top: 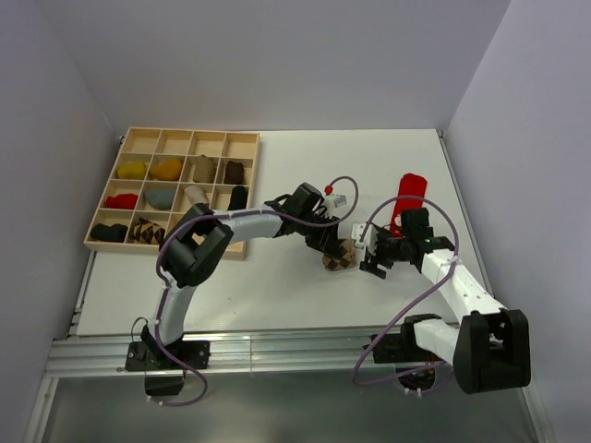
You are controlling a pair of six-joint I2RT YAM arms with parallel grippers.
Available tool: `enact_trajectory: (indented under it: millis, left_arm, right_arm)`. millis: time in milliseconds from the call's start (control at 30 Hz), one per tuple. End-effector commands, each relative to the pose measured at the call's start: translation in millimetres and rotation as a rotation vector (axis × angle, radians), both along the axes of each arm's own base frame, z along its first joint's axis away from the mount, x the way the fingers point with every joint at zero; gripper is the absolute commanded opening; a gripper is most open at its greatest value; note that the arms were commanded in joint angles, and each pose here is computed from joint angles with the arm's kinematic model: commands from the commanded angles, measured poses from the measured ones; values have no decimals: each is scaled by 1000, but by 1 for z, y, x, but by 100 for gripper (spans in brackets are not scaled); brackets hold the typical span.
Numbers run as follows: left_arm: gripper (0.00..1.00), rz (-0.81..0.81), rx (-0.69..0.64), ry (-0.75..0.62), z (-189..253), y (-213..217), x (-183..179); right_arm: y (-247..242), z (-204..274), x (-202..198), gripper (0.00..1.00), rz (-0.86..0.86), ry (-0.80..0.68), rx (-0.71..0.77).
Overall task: Roll the socks
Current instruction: Roll the sock at the center of the board.
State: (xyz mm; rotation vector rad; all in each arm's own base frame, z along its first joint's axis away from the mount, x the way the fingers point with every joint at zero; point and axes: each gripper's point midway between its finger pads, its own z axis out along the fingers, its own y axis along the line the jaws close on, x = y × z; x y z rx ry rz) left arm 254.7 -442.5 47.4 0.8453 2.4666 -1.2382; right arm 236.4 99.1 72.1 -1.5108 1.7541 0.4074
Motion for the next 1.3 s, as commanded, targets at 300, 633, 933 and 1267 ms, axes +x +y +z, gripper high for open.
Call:
enact_trajectory:
  millis: [300,633,933,1267]
  left_arm:
    - [0,23,156,226,-47,34,-14]
    - [0,2,116,271,-45,30,-13]
    - [1,-5,90,302,-44,26,-10]
    - [6,-6,32,360,-39,16,-11]
  right_arm:
    - [40,-9,8,83,146,-171,-91]
    - [46,-20,18,83,184,-135,-154]
    - [52,-27,25,81,206,-121,-216]
    - [57,-42,25,57,204,16,-263]
